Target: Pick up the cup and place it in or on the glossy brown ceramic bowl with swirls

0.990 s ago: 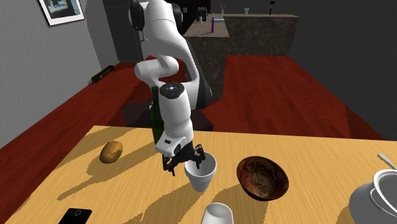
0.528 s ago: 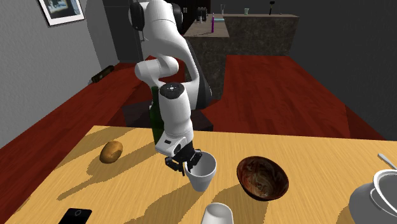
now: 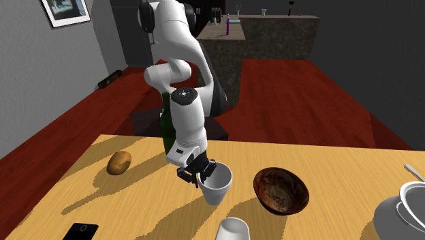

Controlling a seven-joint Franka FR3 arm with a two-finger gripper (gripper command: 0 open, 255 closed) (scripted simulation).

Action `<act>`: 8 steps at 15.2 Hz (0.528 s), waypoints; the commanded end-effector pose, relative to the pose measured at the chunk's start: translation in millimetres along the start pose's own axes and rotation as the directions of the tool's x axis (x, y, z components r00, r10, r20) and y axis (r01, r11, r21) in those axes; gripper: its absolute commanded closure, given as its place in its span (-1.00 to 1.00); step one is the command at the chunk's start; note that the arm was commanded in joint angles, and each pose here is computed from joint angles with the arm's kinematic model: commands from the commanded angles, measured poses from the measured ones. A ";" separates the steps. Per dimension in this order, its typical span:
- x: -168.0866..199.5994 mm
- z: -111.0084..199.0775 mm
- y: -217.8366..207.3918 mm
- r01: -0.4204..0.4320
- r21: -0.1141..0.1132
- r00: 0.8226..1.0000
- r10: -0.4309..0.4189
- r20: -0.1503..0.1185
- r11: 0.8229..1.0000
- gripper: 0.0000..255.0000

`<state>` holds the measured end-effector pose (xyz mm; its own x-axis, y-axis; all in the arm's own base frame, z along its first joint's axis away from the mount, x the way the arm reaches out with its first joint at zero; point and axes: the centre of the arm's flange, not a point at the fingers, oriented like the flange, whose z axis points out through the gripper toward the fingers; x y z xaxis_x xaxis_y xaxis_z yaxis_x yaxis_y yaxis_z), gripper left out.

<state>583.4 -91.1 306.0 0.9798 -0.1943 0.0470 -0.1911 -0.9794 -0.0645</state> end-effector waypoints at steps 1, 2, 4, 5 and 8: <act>-0.1 -8.0 0.2 -0.001 0.000 1.000 0.001 0.001 1.000 1.00; 0.2 -13.3 -0.2 -0.001 0.000 1.000 0.001 0.001 1.000 1.00; 0.7 -23.8 -0.9 -0.001 0.000 1.000 0.001 0.001 1.000 1.00; 0.9 -29.1 -1.2 -0.001 0.000 1.000 0.001 0.001 1.000 1.00; 1.7 -44.9 -2.2 -0.001 0.000 1.000 0.001 0.001 1.000 1.00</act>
<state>582.0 -91.7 345.3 0.9797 -0.1949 0.0462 -0.1918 -0.9793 -0.0640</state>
